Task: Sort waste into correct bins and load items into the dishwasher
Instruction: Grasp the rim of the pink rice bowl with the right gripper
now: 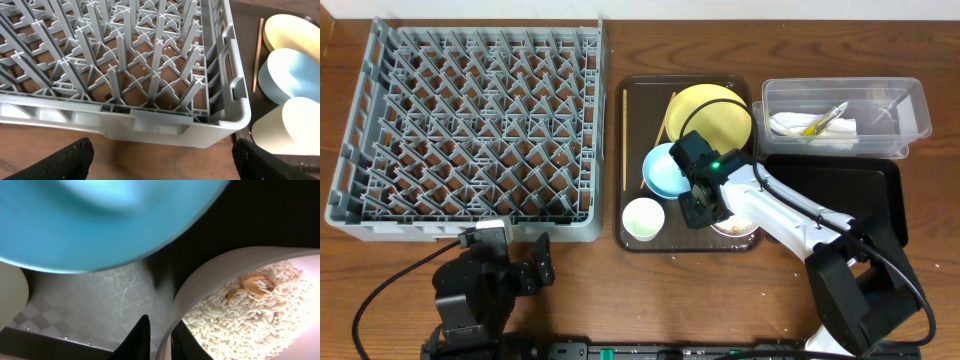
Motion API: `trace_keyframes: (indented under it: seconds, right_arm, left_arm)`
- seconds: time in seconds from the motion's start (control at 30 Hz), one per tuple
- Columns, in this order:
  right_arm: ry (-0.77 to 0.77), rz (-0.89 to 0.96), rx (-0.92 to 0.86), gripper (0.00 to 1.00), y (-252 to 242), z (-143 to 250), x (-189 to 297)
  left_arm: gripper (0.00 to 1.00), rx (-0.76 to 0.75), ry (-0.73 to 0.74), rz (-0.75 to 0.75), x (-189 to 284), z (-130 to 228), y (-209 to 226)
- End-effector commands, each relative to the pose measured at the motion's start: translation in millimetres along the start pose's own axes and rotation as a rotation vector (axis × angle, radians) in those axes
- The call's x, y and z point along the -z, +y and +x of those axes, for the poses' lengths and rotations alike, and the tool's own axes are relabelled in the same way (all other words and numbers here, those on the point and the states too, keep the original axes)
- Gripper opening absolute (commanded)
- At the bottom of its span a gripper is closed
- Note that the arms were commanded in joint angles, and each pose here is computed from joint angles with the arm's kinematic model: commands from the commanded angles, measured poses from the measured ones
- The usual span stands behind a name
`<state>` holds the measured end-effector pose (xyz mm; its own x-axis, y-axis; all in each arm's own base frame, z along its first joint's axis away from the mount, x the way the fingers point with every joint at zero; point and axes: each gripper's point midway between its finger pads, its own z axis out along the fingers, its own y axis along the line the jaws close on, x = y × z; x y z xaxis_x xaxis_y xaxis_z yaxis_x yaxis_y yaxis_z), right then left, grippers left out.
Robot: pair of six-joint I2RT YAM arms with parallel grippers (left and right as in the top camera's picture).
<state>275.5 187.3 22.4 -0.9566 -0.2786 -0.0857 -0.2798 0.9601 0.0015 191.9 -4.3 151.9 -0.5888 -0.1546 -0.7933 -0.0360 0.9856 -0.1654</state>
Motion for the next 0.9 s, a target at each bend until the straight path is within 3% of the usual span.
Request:
trace_keyframes:
  seconds: [0.0, 0.07, 0.17, 0.3, 0.43, 0.5, 0.87]
  right_arm:
    - [-0.016, 0.017, -0.008, 0.09, 1, -5, 0]
    - [-0.017, 0.016, -0.004, 0.01, 3, -5, -1]
    - [-0.007, 0.019, 0.005, 0.01, 5, -4, -6]
    - [0.013, 0.026, 0.013, 0.11, 5, 0, -10]
    - [0.030, 0.028, 0.013, 0.15, 4, 5, -10]
    - [0.071, 0.053, 0.016, 0.01, -1, 15, -9]
    - [0.016, -0.013, 0.012, 0.01, 12, -2, 27]
  left_arm:
    - [0.91, 0.012, -0.015, 0.013, 3, -5, -3]
    - [0.91, 0.012, -0.015, 0.013, 3, -5, -3]
    - [0.90, 0.012, -0.015, 0.013, 3, -5, -3]
    - [0.90, 0.012, -0.015, 0.013, 3, -5, -3]
    - [0.91, 0.012, -0.015, 0.013, 3, -5, -3]
    - [0.91, 0.012, -0.015, 0.013, 3, -5, -3]
    - [0.90, 0.012, -0.015, 0.013, 3, -5, -3]
